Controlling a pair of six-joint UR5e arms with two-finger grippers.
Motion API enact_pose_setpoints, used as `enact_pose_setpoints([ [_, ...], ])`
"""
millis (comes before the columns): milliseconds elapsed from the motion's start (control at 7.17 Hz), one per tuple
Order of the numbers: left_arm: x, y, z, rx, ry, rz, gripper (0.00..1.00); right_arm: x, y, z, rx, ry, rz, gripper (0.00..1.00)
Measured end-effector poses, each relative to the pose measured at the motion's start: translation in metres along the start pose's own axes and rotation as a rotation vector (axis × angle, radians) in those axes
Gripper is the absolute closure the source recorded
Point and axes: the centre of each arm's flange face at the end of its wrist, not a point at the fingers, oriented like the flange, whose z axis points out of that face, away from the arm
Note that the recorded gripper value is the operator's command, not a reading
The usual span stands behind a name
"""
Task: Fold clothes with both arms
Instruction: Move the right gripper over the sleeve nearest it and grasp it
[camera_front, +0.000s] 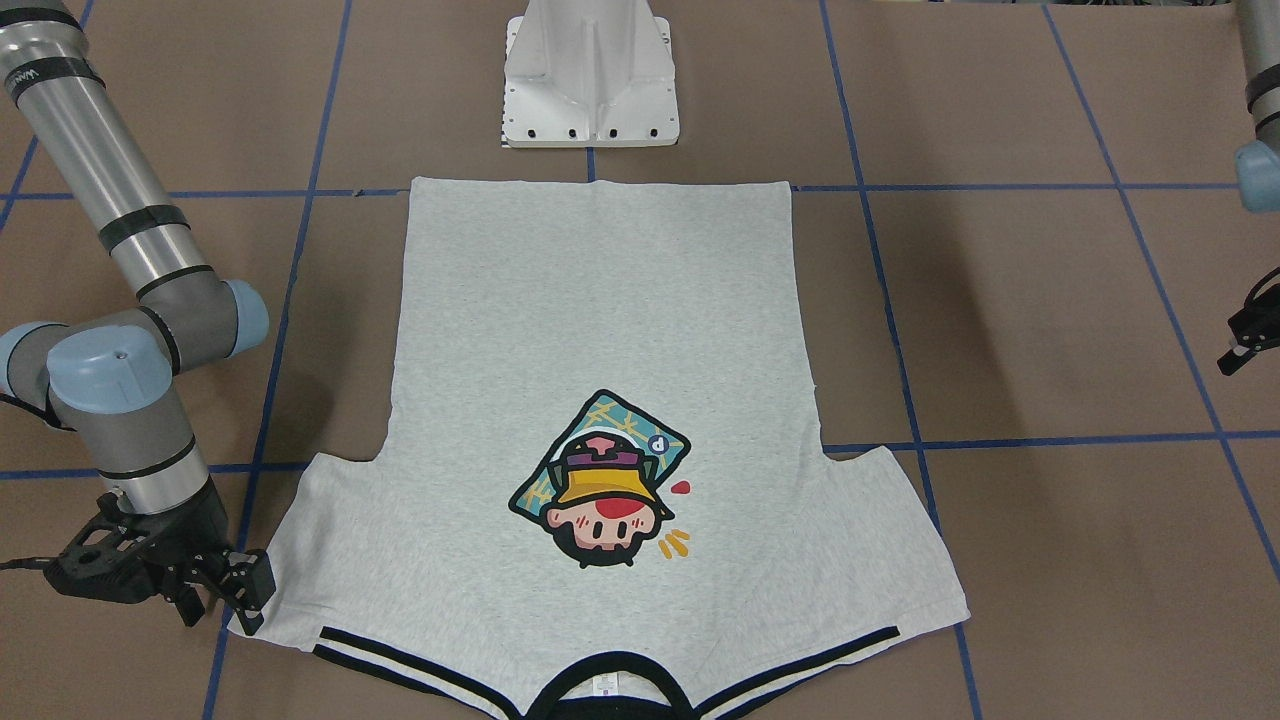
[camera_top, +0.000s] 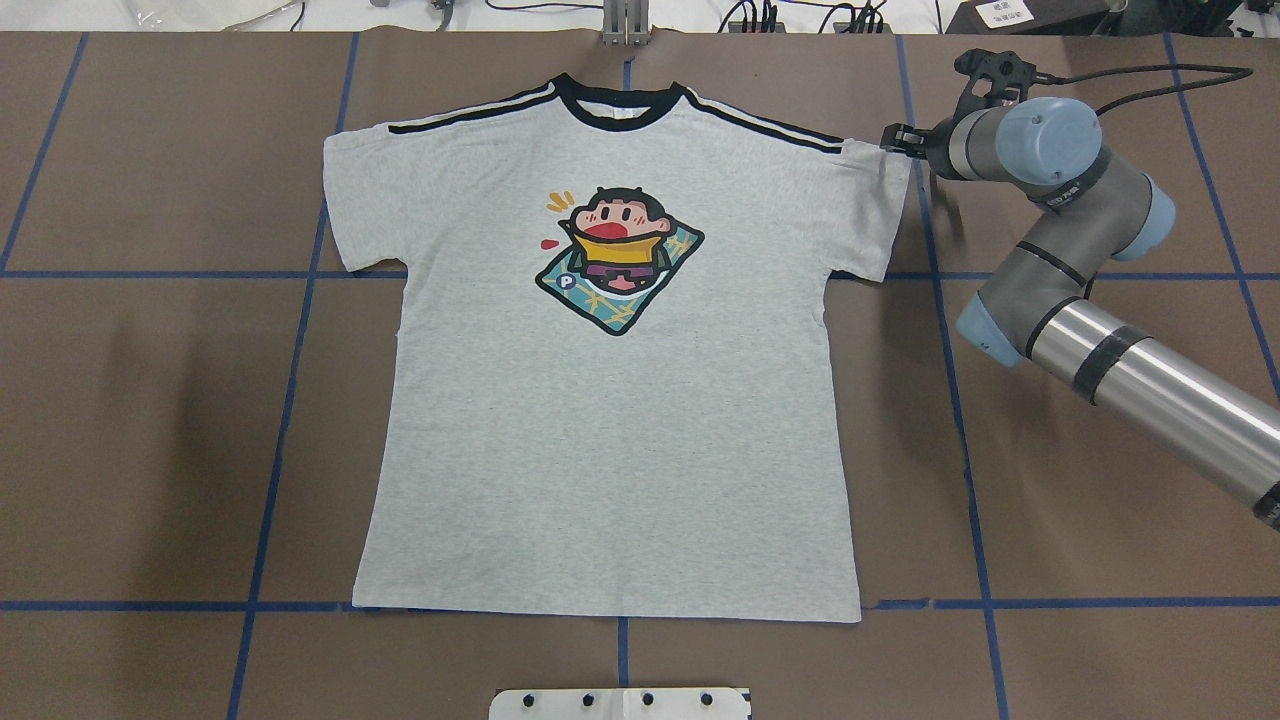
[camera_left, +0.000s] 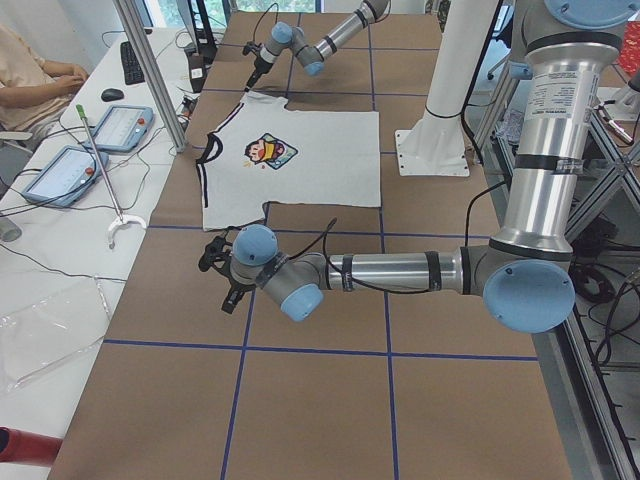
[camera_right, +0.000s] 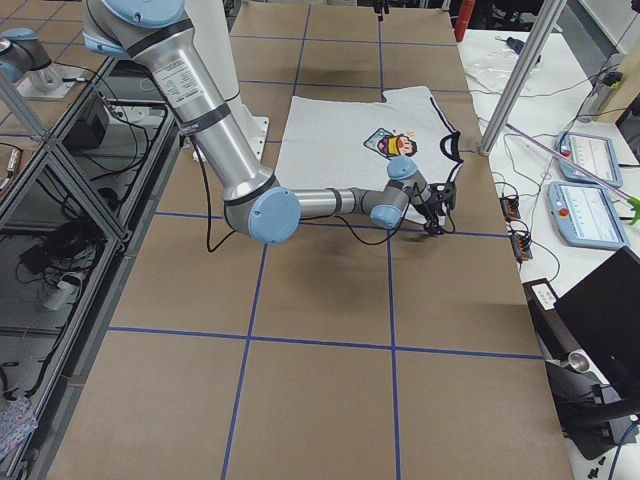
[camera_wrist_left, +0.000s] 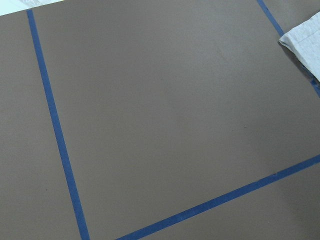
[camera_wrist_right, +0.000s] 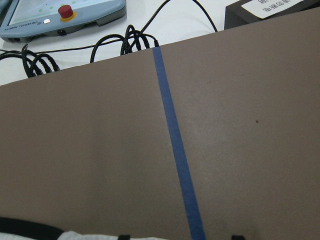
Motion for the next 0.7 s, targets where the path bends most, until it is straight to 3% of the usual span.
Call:
enact_pose_setpoints([
  [139,0.0001,0.0005,-0.0001,0.005,0.003,0.004,0.0,-0.0021,-0.0011,0.0021,0.0,0.003,0.0,1.0],
  [697,0.001,0.001,-0.0006,0.01,0.009,0.01,0.0,-0.0066,-0.0033,0.0051,-0.001,0.007,0.002,1.0],
])
